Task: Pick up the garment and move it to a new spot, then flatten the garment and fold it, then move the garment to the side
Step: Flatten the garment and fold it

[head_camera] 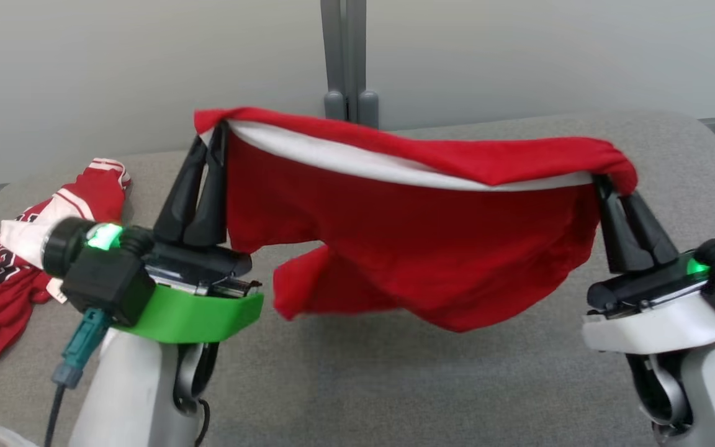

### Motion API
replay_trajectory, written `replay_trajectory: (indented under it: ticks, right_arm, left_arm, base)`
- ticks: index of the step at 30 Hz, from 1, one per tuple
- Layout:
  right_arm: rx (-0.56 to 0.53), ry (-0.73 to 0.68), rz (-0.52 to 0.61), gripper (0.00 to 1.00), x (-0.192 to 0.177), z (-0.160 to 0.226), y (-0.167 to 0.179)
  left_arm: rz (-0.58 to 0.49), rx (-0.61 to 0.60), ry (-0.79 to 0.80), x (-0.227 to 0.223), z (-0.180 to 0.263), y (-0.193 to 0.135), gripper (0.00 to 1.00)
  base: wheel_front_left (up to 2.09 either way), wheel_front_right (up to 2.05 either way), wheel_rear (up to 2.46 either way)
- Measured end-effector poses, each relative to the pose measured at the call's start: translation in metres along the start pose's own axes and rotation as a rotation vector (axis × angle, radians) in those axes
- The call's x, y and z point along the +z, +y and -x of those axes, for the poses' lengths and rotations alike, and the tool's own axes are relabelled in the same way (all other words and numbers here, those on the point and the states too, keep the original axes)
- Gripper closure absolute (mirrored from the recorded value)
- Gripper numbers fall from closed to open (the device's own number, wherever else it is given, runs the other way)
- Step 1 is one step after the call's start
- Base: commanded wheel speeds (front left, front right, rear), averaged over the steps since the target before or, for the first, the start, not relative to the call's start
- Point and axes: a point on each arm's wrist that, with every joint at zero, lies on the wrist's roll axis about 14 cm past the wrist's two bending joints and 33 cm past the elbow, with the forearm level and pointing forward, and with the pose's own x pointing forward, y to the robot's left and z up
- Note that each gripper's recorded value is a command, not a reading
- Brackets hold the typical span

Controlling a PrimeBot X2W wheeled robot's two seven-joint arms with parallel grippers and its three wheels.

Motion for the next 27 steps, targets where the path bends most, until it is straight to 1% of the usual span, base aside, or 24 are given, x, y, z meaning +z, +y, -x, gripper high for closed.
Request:
replay_trajectory:
  ticks: [4,6,8,10,14,18,24,25,27]
  right_arm:
    - [0.002,-0.123,0.046,1.0,0.057,0.002,-0.002]
    - [0.007,-0.14,0.057,1.0,0.069,0.002,-0.002]
    - [0.017,-0.13,0.039,1.0,0.07,0.001,0.001]
    - [0.028,-0.096,0.051,1.0,0.063,-0.003,0.001]
    - [0.07,-0.028,0.026,1.0,0.032,-0.031,0.005]
    - [0.111,0.006,0.005,1.0,0.0,-0.078,0.006]
    - [0.102,-0.057,0.099,1.0,-0.019,-0.162,-0.017]
    - [0.107,-0.046,0.112,1.0,-0.029,-0.172,-0.017]
    - [0.115,0.024,0.12,1.0,-0.061,-0.182,-0.017]
  left_arm:
    - [-0.041,-0.085,-0.155,0.054,-0.021,-0.018,1.0]
    - [-0.059,-0.116,-0.178,0.067,-0.03,-0.022,1.0]
    - [-0.082,-0.133,-0.166,0.067,-0.038,-0.021,1.0]
    - [-0.064,-0.137,-0.14,0.06,-0.047,-0.017,1.0]
    - [-0.058,-0.137,-0.024,0.02,-0.07,-0.001,1.0]
    - [-0.073,-0.123,0.028,-0.012,-0.103,0.022,1.0]
    - [-0.089,-0.07,-0.014,-0.03,-0.16,0.062,1.0]
    - [-0.091,-0.065,-0.007,-0.039,-0.165,0.066,1.0]
    - [-0.096,-0.039,0.026,-0.062,-0.169,0.075,1.0]
  base:
    - [0.0,0.0,0.0]
    - [0.0,0.0,0.0]
    - [0.0,0.0,0.0]
    - [0.0,0.0,0.0]
    - [0.0,0.0,0.0]
    - [0.0,0.0,0.0]
    - [0.0,0.0,0.0]
    - [0.0,0.0,0.0]
    - [0.0,0.0,0.0]
